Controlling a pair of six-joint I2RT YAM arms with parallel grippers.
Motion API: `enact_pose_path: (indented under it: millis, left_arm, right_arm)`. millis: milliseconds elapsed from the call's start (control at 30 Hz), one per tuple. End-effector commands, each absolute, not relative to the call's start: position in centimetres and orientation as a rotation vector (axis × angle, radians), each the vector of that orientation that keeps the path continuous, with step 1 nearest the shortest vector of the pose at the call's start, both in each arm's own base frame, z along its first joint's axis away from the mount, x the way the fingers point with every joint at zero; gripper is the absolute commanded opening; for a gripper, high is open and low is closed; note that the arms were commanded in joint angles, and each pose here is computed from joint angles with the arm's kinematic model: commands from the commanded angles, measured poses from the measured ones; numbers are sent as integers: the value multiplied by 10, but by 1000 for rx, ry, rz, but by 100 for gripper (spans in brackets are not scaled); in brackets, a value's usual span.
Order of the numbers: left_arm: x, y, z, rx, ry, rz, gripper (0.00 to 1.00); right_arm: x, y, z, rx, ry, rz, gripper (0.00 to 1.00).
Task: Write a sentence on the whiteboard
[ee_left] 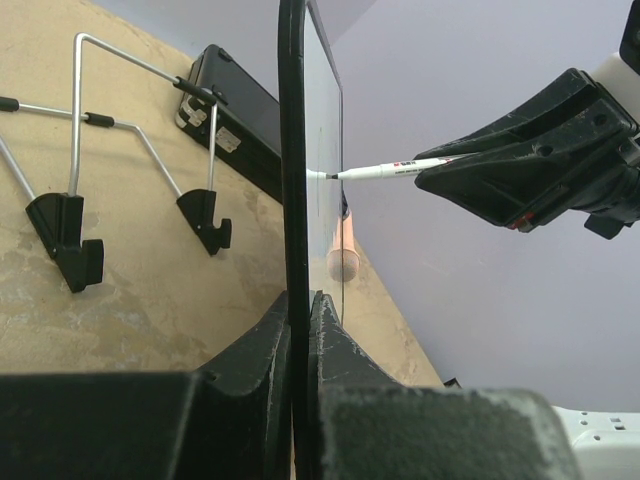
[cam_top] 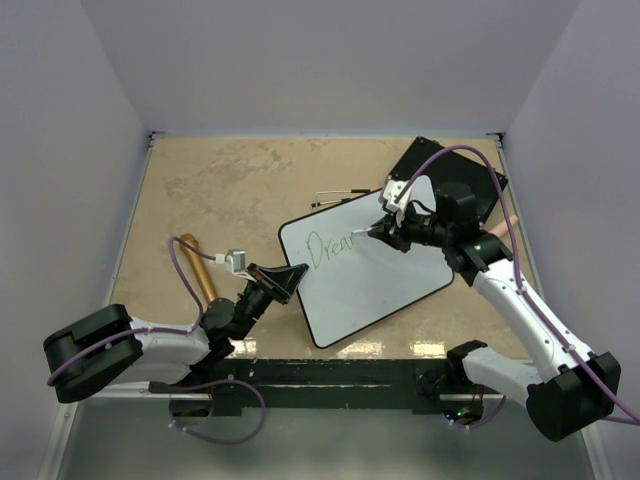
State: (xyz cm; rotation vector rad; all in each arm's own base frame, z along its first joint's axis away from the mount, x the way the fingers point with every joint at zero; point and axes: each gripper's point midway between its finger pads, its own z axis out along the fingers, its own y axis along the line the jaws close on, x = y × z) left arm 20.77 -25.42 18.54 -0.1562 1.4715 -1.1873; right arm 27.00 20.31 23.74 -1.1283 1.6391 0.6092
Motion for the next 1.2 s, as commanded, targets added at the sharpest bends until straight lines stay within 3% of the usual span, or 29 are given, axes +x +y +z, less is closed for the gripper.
enact_pose_path:
  millis: [0, 367, 1167]
  left_arm:
    - [203, -246, 171, -41, 1472, -1089, 0]
    - [203, -245, 172, -45, 1467, -1090, 0]
    - [202, -246, 173, -40, 1465, -1096, 0]
  right_arm:
    - [276, 198, 244, -1124, 1624, 555, 0]
    - [252, 191, 223, -1214, 1670, 579, 0]
    - [293, 188, 257, -1053, 1631, 500, 0]
